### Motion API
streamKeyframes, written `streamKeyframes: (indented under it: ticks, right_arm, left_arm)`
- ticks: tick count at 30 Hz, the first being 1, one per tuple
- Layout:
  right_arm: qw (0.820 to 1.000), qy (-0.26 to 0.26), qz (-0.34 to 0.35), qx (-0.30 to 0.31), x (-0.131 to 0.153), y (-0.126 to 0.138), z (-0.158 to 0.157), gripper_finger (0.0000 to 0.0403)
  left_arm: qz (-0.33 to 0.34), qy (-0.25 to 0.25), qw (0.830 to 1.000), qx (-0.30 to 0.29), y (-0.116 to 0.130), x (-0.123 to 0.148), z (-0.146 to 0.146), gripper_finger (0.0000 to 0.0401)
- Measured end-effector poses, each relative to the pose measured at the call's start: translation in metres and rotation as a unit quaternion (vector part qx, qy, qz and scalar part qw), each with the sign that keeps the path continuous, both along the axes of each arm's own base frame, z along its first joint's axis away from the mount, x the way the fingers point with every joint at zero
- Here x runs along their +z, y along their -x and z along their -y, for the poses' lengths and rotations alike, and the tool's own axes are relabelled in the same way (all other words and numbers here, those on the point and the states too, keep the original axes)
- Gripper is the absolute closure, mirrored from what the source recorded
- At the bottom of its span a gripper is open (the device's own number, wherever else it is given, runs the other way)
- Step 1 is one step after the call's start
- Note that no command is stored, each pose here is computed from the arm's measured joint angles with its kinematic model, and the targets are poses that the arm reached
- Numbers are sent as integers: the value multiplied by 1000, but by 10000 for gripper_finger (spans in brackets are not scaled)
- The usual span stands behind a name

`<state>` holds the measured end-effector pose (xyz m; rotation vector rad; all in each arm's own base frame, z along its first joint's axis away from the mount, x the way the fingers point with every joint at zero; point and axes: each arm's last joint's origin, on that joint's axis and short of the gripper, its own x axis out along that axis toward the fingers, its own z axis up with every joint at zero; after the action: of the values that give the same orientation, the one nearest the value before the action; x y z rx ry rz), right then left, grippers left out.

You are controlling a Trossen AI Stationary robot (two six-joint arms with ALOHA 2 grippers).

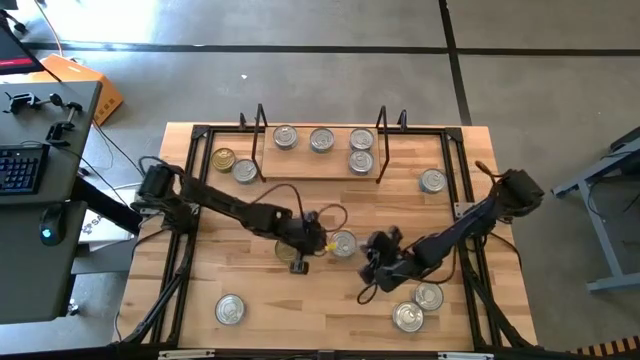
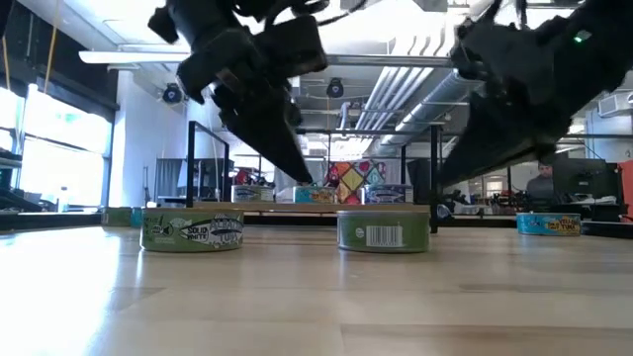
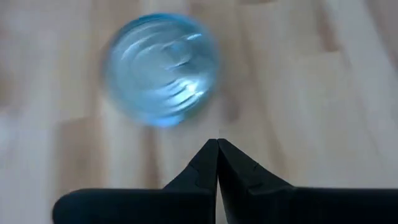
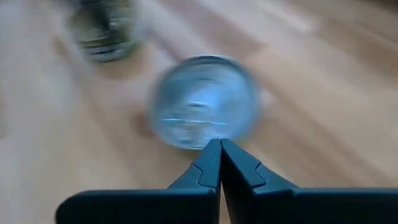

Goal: Stack canned seafood by type on shelf
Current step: Put the green tuna can on the shelf aligned with the other green tuna can

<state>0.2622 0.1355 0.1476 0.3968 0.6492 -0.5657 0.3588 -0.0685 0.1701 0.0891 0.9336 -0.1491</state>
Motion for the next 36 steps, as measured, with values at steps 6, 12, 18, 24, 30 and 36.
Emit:
streamKeyframes:
  ticks: [6,12,18,24,30,36]
  right_arm:
    - [996,-16,-37,-77,-17,-7,27,403]
    - [997,-53,-36,-33,-34,-26,31,403]
    - [996,-63,56,17,-25,-33,2,403]
    - [996,-8,67,49,-23,-21,-20,403]
    - [997,41,57,-24,-31,4,-27,403]
    - [994,60,78,-53,-31,5,-25,403]
  left_arm:
    - [37,16,999,-17,-19,-30,12,401]
    - [10,-29,999,42,-15,-31,-4,401]
    - [-48,-139,982,118,12,-1,-27,401]
    - [-48,-174,973,144,34,31,-30,401]
    - [54,-102,992,41,33,17,-1,401]
    - [203,-48,977,-55,19,-4,27,373]
